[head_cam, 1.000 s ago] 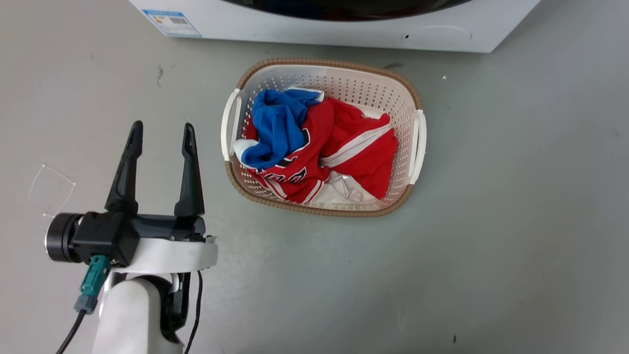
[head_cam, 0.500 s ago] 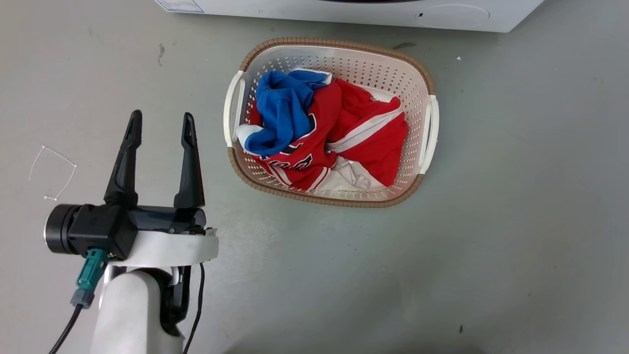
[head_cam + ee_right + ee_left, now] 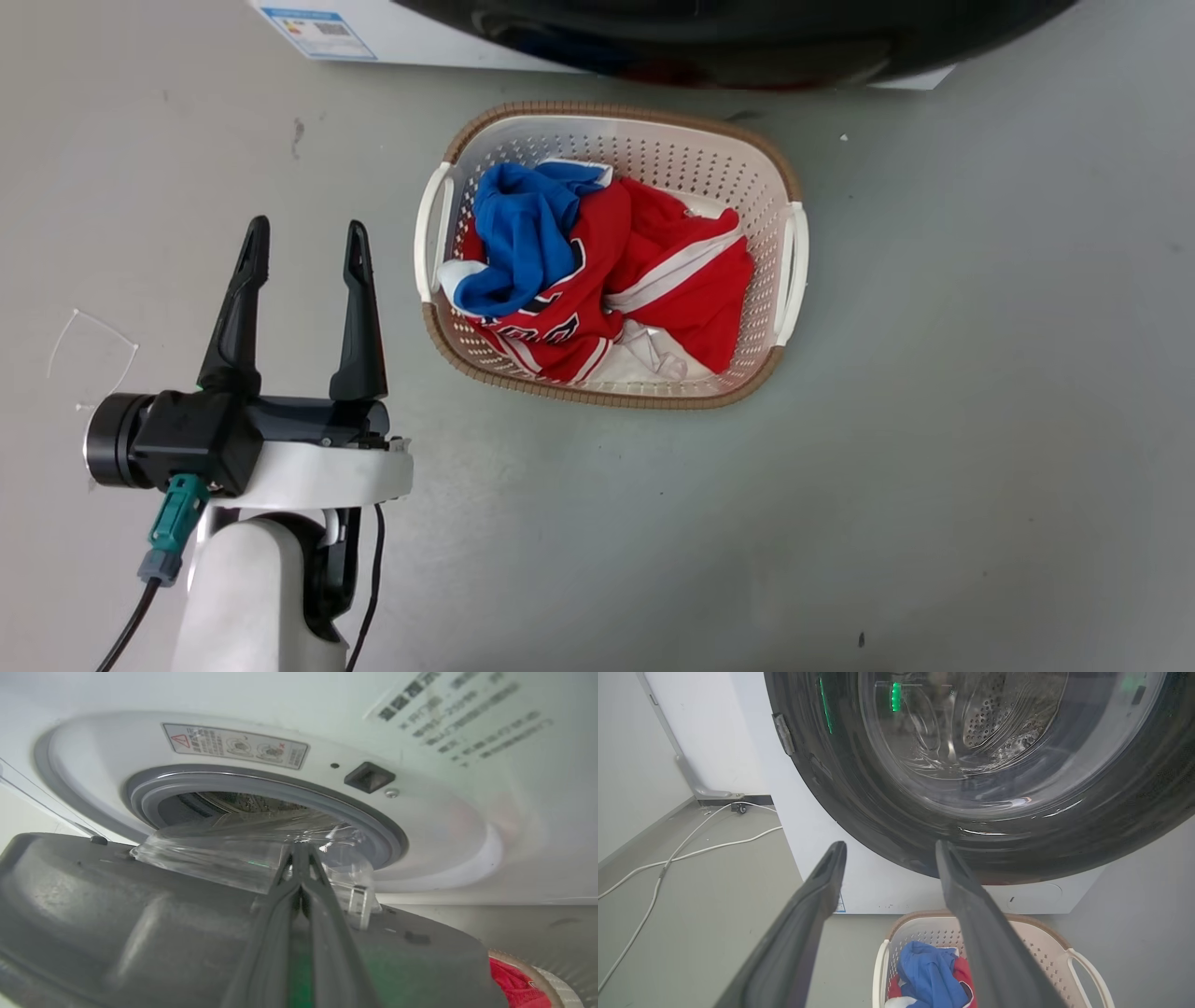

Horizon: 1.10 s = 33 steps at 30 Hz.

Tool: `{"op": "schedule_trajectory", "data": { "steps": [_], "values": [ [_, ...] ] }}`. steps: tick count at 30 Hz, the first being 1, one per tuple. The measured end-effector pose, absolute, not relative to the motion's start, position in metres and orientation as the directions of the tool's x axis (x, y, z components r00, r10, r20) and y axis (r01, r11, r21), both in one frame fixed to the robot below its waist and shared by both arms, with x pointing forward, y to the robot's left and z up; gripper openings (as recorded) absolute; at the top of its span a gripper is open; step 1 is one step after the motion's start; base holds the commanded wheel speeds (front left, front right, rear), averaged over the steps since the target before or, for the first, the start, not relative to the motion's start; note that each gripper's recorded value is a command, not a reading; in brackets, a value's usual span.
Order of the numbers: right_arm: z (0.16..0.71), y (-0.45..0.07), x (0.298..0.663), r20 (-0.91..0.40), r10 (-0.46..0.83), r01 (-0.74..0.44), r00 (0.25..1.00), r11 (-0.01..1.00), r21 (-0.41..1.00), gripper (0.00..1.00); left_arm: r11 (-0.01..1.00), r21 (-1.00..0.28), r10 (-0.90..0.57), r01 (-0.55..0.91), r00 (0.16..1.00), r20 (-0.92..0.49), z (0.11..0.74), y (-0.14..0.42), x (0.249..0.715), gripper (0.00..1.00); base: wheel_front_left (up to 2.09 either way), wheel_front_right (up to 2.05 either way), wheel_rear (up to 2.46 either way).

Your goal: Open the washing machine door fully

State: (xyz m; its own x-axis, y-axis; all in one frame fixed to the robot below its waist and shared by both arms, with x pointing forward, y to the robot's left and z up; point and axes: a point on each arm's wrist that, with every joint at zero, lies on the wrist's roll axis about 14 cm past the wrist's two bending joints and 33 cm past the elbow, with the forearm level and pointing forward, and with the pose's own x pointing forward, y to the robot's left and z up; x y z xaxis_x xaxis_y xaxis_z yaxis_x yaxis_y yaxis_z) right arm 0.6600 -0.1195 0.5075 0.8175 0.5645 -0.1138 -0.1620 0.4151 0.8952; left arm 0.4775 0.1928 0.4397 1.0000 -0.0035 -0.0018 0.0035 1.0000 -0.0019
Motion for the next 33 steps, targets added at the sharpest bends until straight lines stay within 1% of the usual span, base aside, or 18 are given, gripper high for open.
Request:
{"op": "schedule_trajectory", "data": {
  "steps": [7, 12, 14, 24, 28, 33],
  "values": [
    [0.513, -0.111, 0.634, -0.139, 0.618, -0.18, 0.774, 0.425, 0.887, 0.0, 1.0, 0.0, -0.019, 0.019, 1.0, 0.015, 0.45, 0.188, 0.473, 1.0, 0.0, 0.0, 0.0],
    [0.515, -0.103, 0.609, -0.135, 0.657, -0.192, 0.742, 0.401, 0.896, 0.0, 1.0, 0.0, -0.022, 0.022, 0.999, 0.023, 0.457, 0.186, 0.466, 1.0, 0.0, 0.0, 0.0],
    [0.515, -0.099, 0.597, -0.135, 0.676, -0.203, 0.724, 0.396, 0.896, 0.0, 1.0, 0.002, -0.022, 0.022, 0.999, 0.03, 0.461, 0.187, 0.463, 1.0, 0.0, 0.0, 0.0],
    [0.519, -0.067, 0.523, -0.106, 0.774, -0.222, 0.624, 0.306, 0.926, 0.0, 1.0, 0.007, -0.021, 0.02, 0.998, 0.056, 0.48, 0.185, 0.442, 1.0, 0.0, 0.0, 0.0],
    [0.515, -0.052, 0.493, -0.098, 0.806, -0.208, 0.583, 0.264, 0.942, 0.0, 1.0, 0.012, -0.024, 0.023, 0.997, 0.072, 0.488, 0.183, 0.436, 1.0, 0.0, 0.0, 0.0],
    [0.508, -0.034, 0.461, -0.106, 0.846, -0.194, 0.523, 0.239, 0.951, 0.0, 1.0, 0.012, -0.024, 0.023, 0.996, 0.082, 0.494, 0.183, 0.429, 1.0, 0.0, 0.0, 0.0]
  ]
}}
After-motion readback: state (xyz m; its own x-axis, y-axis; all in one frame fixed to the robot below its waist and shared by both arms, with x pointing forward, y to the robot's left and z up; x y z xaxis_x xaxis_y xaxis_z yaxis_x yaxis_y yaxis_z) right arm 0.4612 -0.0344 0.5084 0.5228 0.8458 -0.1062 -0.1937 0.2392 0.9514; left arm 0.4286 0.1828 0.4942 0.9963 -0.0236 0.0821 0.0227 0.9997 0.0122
